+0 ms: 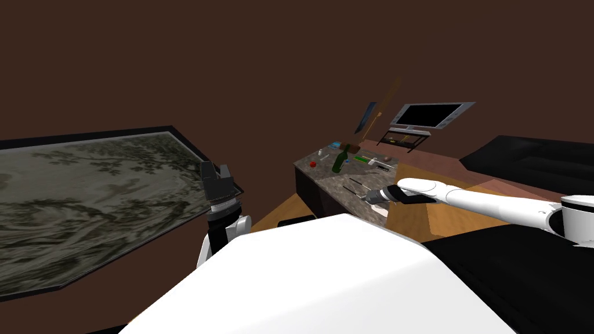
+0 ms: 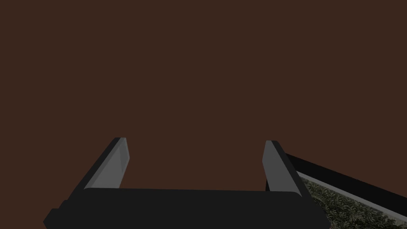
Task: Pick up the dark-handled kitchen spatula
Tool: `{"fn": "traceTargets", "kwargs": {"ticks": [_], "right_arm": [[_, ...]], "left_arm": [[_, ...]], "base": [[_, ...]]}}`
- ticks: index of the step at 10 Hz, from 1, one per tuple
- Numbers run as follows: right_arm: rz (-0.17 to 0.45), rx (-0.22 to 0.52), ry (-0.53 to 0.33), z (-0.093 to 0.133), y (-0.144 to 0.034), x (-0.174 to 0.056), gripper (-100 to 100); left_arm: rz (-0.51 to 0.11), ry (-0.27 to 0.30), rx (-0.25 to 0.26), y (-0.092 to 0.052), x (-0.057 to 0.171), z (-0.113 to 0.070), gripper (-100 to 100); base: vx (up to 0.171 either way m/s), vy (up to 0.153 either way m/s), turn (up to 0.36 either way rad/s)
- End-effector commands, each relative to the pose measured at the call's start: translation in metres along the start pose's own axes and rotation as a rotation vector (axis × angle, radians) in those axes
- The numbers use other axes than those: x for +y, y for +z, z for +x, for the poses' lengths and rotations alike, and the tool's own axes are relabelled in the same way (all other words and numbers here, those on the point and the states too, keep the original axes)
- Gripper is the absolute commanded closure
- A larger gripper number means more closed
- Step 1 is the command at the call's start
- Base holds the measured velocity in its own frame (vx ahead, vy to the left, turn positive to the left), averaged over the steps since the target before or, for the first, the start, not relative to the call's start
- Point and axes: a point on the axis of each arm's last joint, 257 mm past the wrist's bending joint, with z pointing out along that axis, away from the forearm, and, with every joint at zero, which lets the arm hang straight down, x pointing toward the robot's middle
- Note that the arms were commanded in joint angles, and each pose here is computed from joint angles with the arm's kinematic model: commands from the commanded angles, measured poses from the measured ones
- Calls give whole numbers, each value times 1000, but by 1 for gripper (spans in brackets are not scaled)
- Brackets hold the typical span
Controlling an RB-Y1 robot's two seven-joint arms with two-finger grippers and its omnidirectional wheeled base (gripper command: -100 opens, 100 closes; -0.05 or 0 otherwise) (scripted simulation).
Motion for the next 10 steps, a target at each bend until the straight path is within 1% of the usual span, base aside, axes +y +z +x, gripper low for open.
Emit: {"fn": "traceTargets", "kwargs": {"ticks": [1, 2, 3, 8, 9, 10], "right_arm": [[0, 0, 0, 0, 0, 0, 100], [0, 0, 0, 0, 0, 0, 0], [-6, 1, -19, -6, -3, 5, 100], [-23, 3, -64, -19, -12, 19, 100], [-21, 4, -60, -18, -11, 18, 100], [-21, 3, -61, -18, -12, 18, 0]], "left_arm": [[0, 0, 0, 0, 0, 0, 0], [0, 0, 0, 0, 0, 0, 0], [0, 0, 0, 0, 0, 0, 0], [0, 0, 0, 0, 0, 0, 0], [0, 0, 0, 0, 0, 0, 0], [0, 0, 0, 0, 0, 0, 0]], "base": [[0, 0, 0], [0, 0, 0], [28, -13, -162], [47, -20, -113], [19, -8, -13], [0, 0, 0]]}}
